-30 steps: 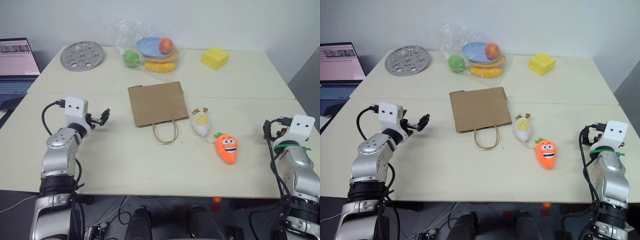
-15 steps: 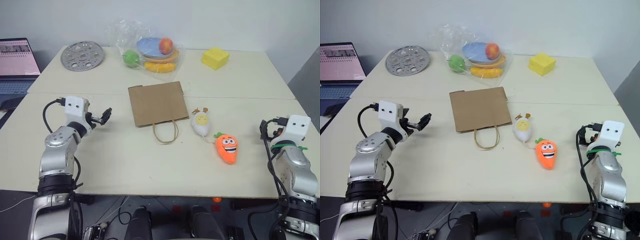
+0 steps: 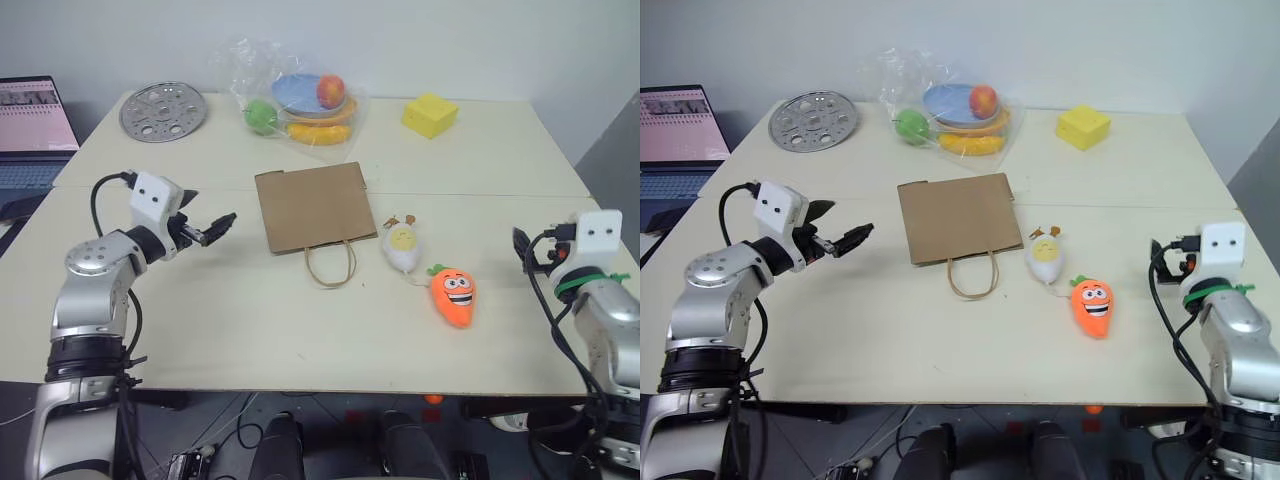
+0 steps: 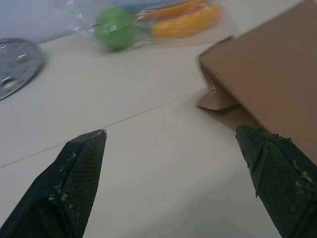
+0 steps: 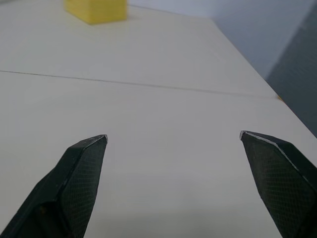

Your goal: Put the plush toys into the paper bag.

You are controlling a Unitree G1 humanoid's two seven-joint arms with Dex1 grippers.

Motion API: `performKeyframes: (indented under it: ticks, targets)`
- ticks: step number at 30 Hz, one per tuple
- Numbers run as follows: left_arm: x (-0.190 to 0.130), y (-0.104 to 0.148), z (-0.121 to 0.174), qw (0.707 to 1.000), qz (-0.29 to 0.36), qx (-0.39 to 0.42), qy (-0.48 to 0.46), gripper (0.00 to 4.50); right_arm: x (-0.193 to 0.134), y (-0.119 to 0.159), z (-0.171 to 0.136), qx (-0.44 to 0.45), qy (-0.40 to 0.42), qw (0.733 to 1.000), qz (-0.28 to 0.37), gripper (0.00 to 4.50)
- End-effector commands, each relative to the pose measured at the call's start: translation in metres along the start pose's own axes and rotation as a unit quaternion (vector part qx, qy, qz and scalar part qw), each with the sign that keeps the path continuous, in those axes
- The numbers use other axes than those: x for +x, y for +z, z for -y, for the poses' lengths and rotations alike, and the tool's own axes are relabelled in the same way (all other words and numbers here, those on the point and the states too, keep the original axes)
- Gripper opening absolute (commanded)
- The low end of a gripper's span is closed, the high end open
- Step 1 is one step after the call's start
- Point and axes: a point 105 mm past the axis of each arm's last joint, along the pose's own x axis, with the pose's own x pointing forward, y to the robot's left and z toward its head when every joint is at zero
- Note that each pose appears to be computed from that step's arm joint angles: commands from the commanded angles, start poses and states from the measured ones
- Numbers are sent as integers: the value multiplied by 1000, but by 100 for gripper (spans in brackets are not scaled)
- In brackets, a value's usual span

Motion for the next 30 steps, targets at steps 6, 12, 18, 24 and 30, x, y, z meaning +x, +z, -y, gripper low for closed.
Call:
performKeyframes:
  ticks: [6, 12, 18, 24, 30]
  targets:
    - [20, 16, 84, 941, 4, 177, -289, 447, -57, 76, -141, -42, 488, 872, 23, 450]
    - [35, 10, 109, 908, 23, 239, -344, 447, -56, 82, -152, -62, 497, 865, 27, 450]
    - [57, 8, 114, 908, 45, 260, -326, 447, -56, 91, -154, -64, 470, 879, 50, 450]
    - [71, 7, 115, 915, 61, 245, -314, 447, -54, 93, -145, -57, 440, 895, 48, 450]
    - [75, 6, 116, 911, 65, 251, -321, 447, -54, 89, -136, -54, 425, 903, 39, 450]
